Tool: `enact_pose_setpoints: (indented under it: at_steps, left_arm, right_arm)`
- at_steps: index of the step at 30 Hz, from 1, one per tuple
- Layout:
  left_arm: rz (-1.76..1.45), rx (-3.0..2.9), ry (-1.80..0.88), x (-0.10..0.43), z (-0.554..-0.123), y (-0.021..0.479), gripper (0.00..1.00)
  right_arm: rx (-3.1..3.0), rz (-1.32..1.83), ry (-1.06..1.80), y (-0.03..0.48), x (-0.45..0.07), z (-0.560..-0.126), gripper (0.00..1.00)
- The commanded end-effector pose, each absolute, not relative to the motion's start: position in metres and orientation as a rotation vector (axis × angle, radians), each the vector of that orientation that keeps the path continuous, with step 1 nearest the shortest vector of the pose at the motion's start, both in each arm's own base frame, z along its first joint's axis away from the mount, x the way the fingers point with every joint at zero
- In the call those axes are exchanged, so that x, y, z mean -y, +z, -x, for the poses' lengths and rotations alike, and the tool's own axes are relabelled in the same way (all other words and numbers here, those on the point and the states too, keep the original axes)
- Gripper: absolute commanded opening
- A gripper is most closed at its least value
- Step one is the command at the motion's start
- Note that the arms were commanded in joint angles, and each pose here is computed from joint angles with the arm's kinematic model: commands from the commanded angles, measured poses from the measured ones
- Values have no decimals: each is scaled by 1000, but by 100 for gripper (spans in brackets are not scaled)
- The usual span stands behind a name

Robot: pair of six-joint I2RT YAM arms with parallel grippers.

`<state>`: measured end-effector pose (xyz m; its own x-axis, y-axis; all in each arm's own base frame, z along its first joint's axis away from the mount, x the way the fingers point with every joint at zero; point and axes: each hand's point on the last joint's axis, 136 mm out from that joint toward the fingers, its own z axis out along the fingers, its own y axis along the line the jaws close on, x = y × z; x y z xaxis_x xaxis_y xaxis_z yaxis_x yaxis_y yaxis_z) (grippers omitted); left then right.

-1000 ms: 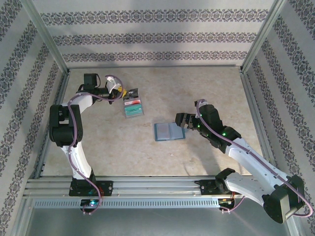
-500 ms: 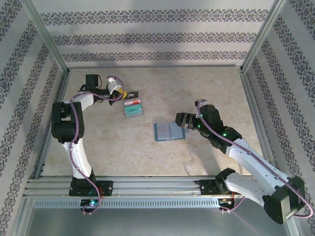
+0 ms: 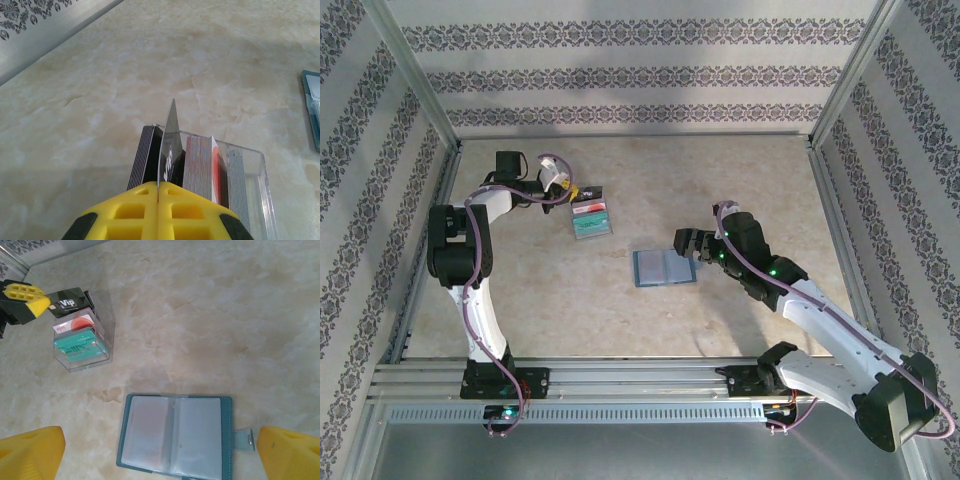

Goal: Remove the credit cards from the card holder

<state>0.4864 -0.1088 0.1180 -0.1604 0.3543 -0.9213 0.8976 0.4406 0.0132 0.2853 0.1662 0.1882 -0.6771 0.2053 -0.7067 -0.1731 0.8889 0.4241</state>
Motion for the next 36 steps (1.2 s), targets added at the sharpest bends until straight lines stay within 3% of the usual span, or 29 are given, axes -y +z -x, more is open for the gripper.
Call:
enact_pose_setpoints:
  at_steps: [1,8,16,25,36]
  left_arm:
    - [-1095,-1709,-667,102,-494,114,0]
    - [-1093,-1719,-655,101,-496,110,1]
    - [-1089,-1712,-662,102,-492,118,33]
    - [-1096,-1687,-648,103,-486,134,35]
    - [-1053,-1628,-595,104,-478,176,45]
  right_arm:
    - [-2202,-10,624,201,-173,-289,98]
    - [-2199,-4,627,202,-174,-289,98]
    - [-2197,-1,629,202,-174,-288,98]
    - [-2199,2,629,202,-175,-288,98]
    - [-2210,-8,609,197,-173,-288,98]
